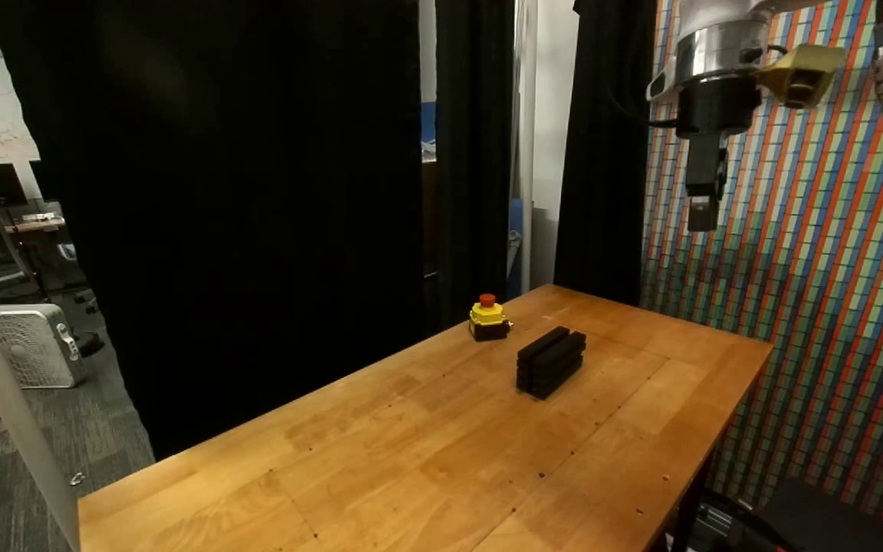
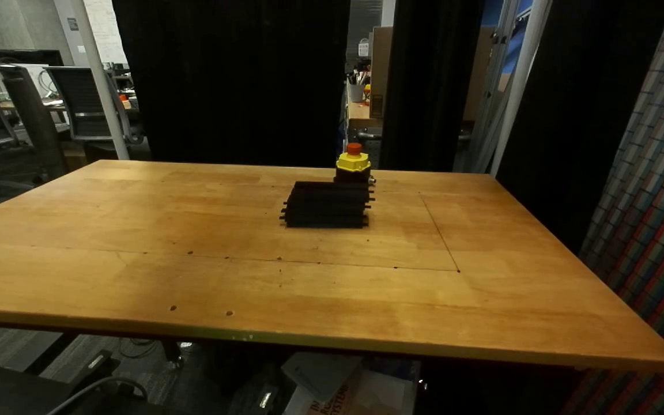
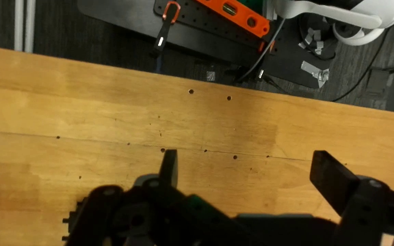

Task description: Stack the black pieces together

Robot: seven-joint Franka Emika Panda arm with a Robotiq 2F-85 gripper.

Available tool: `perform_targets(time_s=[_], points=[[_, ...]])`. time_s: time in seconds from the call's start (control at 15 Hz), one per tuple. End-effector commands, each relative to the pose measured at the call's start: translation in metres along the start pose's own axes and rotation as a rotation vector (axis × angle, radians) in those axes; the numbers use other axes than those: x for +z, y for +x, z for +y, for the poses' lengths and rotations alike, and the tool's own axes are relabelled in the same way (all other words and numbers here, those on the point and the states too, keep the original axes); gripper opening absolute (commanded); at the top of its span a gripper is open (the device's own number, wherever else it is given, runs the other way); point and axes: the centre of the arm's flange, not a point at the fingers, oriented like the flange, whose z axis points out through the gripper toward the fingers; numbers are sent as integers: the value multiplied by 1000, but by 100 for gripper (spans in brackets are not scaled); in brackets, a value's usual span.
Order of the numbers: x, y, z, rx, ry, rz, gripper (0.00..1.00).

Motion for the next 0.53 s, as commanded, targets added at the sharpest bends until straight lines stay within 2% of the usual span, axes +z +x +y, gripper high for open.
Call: perform_targets(time_s=[0.0,0.4,0.47], points=[[17,-35,-33,182,22,70,100],[33,-65,-51,458,48,140,100],[28,-51,-37,379,45,67,100]])
